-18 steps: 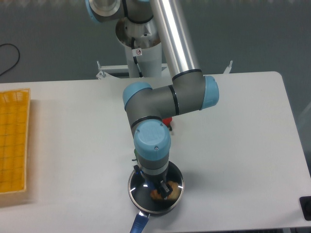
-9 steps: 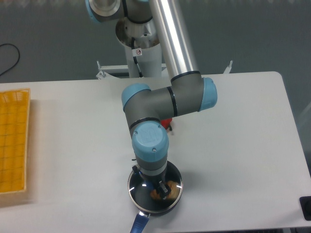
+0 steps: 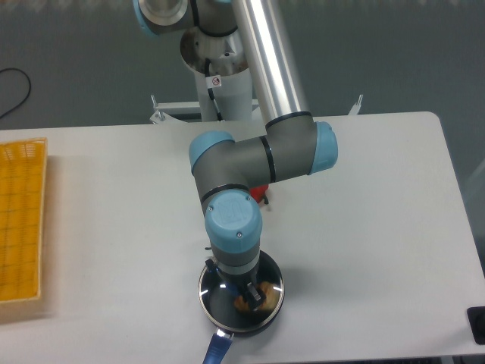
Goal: Close the pot lid
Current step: 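Settle the lid onto the saucepan and hold it in place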
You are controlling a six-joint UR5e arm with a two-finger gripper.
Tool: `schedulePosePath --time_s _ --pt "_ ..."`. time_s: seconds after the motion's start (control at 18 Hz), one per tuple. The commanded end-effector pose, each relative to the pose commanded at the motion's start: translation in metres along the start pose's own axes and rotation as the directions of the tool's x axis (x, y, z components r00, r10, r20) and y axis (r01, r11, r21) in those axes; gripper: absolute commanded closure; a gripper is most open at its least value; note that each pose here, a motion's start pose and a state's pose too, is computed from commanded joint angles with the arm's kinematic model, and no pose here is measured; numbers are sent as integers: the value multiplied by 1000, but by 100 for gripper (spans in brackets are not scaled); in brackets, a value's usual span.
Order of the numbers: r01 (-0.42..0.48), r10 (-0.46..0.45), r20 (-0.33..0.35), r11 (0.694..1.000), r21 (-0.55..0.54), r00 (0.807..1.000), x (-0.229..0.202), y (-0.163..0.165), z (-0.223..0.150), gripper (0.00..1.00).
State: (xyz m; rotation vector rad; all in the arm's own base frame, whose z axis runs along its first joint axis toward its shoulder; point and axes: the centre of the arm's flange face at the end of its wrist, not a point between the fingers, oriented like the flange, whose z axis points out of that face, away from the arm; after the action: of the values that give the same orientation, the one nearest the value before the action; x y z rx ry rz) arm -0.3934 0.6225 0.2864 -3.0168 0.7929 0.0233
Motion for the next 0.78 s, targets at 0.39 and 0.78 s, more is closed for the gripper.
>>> schedulePosePath --time_s 0.39,0.78 --pt "-16 15 17 1000 7 1000 2 -1 -10 12" --pt "-22 22 26 1000 9 999 8 1 -20 0"
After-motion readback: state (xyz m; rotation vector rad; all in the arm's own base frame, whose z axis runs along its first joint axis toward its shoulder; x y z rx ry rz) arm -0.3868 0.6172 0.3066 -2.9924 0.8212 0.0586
